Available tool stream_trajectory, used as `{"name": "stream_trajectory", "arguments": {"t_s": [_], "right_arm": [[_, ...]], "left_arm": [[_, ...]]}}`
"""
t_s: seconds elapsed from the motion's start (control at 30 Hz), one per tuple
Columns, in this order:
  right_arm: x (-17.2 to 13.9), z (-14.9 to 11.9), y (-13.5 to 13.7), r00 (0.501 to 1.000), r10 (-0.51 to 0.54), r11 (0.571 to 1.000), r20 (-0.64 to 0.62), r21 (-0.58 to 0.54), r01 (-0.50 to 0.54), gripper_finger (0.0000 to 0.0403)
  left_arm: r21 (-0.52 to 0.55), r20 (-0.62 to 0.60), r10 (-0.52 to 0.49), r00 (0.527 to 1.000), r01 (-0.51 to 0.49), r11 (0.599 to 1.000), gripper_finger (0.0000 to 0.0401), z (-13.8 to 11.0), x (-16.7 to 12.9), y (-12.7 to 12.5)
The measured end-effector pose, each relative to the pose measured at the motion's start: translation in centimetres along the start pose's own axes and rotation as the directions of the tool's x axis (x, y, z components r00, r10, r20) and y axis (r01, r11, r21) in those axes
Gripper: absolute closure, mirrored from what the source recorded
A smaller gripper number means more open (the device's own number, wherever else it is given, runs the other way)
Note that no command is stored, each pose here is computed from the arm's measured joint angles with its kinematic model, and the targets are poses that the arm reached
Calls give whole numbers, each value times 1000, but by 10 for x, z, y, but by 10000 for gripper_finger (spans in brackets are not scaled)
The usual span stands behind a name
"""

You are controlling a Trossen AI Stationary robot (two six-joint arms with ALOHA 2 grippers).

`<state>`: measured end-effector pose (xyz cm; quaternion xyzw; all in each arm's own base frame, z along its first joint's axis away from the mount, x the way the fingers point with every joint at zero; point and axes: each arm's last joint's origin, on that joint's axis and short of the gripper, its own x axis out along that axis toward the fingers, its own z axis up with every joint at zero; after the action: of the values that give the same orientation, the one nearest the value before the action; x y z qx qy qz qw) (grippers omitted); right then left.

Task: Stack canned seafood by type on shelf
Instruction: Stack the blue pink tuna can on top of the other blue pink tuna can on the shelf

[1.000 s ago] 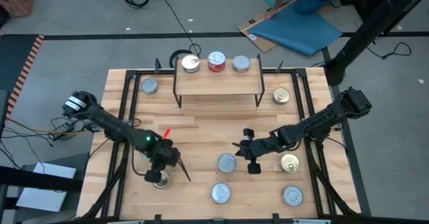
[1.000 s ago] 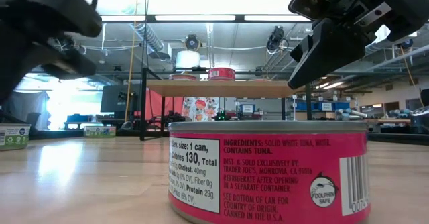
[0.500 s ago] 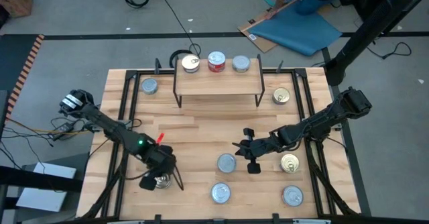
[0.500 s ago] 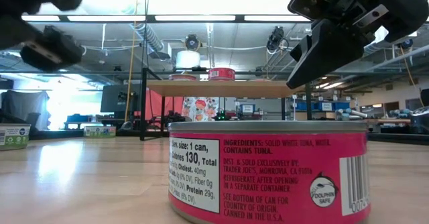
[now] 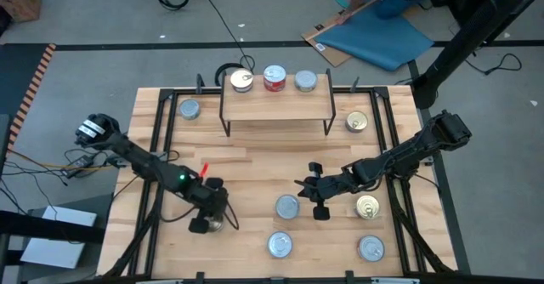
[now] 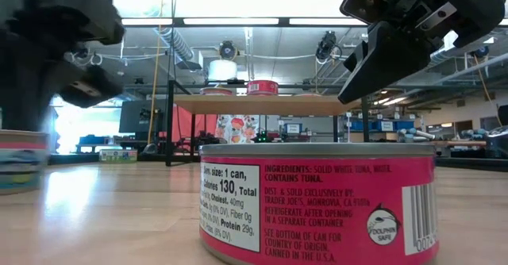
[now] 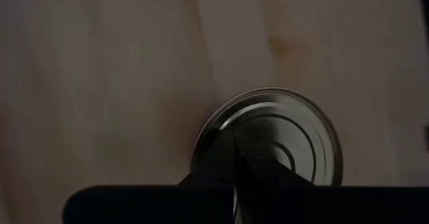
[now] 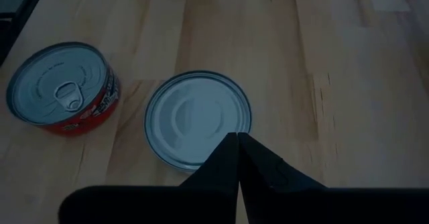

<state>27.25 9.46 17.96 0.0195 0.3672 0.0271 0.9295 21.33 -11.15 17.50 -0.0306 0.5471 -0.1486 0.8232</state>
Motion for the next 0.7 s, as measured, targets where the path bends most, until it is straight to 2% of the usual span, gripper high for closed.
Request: {"name": "stream_trajectory", "arguments": {"t_s": [0.27,0.47,0.57,0.7], "right_arm": [[0,0,-1,1000,-22,1000,6,0,22,384],[0,0,-1,1000,-22,1000,6,0,22,384],[0,0,-1,1000,-23,1000,6,1,23,384],[0,0,-1,1000,-24,1000,8,2,24,384]], "left_arm": [[23,69,110,992,-112,993,401,11,-3,26],[70,247,150,957,-172,983,401,31,-9,50],[69,283,133,950,-159,985,401,36,-12,58],[81,235,79,969,-101,992,401,31,-12,55]]}}
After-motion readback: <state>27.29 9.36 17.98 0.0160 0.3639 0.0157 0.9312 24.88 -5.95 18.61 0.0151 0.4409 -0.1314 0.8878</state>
